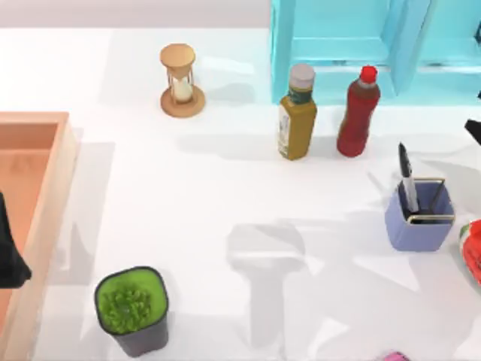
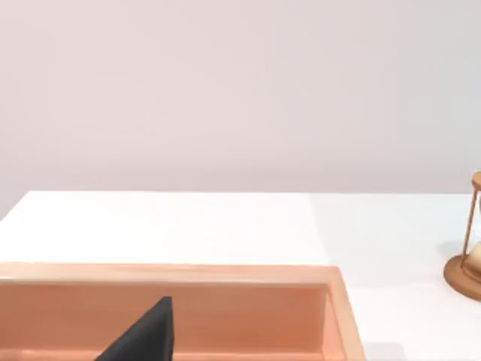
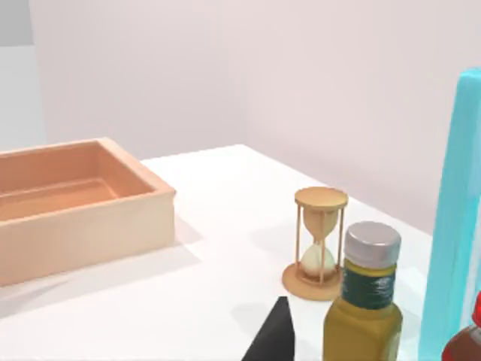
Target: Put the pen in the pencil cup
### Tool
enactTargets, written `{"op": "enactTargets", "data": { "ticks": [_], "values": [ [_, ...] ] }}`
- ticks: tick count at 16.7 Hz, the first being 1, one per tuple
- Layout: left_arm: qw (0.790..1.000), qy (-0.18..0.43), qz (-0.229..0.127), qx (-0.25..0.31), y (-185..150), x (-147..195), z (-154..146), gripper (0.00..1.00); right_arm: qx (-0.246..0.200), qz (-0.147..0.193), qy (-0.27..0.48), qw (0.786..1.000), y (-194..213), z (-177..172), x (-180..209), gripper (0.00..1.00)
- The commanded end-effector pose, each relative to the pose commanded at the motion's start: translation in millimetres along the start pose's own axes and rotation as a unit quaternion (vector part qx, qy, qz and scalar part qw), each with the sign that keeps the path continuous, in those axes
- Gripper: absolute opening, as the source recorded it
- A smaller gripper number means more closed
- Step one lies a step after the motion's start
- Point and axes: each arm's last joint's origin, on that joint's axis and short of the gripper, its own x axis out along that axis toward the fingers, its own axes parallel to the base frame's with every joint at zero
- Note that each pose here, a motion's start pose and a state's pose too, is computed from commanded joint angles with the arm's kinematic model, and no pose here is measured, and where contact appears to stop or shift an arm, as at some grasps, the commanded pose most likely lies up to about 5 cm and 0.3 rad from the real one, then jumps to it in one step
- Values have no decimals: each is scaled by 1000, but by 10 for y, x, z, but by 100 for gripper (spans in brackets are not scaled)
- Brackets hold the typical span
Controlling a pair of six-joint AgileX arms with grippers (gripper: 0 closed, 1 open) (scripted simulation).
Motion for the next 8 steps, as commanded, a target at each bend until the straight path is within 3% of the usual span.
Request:
{"op": "enactTargets", "data": {
  "ticks": [2, 8],
  "values": [
    [1000, 0, 0, 0, 0, 0, 0, 100, 0, 0, 0, 1000, 0, 0, 0, 98],
    [1000, 0, 0, 0, 0, 0, 0, 100, 0, 0, 0, 1000, 0, 0, 0, 100]
  ]
}}
